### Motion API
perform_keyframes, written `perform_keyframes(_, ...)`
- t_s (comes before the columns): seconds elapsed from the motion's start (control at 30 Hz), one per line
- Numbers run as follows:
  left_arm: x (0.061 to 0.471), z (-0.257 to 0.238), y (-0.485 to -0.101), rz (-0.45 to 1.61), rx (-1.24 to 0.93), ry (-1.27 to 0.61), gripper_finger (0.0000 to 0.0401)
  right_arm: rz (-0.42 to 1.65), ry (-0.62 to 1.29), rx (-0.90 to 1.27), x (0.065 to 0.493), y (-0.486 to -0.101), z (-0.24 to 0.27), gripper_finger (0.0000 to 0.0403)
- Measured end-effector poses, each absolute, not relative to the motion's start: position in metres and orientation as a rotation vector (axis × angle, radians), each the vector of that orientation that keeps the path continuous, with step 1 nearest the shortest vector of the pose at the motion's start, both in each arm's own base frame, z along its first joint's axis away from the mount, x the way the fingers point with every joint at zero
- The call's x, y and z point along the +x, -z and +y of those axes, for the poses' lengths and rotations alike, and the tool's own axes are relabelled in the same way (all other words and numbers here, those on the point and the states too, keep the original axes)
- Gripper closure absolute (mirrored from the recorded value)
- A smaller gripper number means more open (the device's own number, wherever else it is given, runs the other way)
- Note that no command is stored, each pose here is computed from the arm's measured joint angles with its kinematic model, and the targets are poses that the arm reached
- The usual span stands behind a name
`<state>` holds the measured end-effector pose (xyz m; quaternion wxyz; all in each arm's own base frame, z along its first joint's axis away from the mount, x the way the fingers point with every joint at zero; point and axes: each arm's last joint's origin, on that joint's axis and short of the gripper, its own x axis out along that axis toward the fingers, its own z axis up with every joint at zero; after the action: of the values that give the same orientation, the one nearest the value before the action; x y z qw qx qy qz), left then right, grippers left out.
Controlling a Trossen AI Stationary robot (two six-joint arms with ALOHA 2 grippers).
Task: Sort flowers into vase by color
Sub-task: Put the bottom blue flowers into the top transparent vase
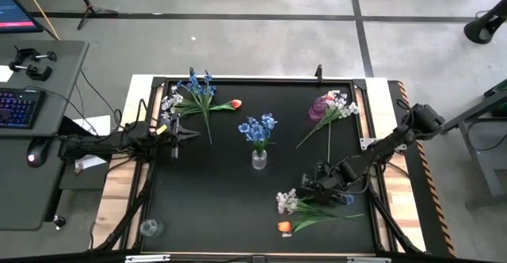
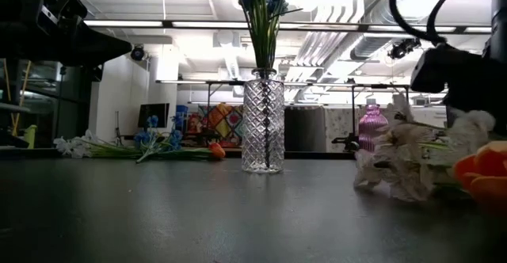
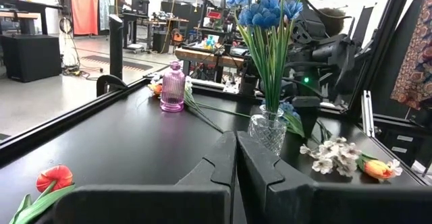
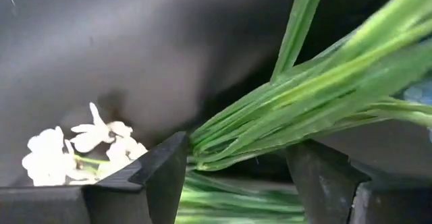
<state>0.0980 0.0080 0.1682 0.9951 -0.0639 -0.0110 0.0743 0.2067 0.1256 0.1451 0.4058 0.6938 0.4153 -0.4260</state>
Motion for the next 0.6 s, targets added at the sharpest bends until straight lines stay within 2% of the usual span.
perform_keyframes(0.5,0.098,0.008,-0.168,-0.022,-0.128,-0.149,0.0400,0.951,1.129,1.704,0.211,-0.144,0.109,0.0167)
perform_keyframes(0.6,0.098,0.008,-0.168,-0.022,-0.128,-0.149,0.0400,0.960,1.137,1.697,0.210,-0.143,0.109,0.0182)
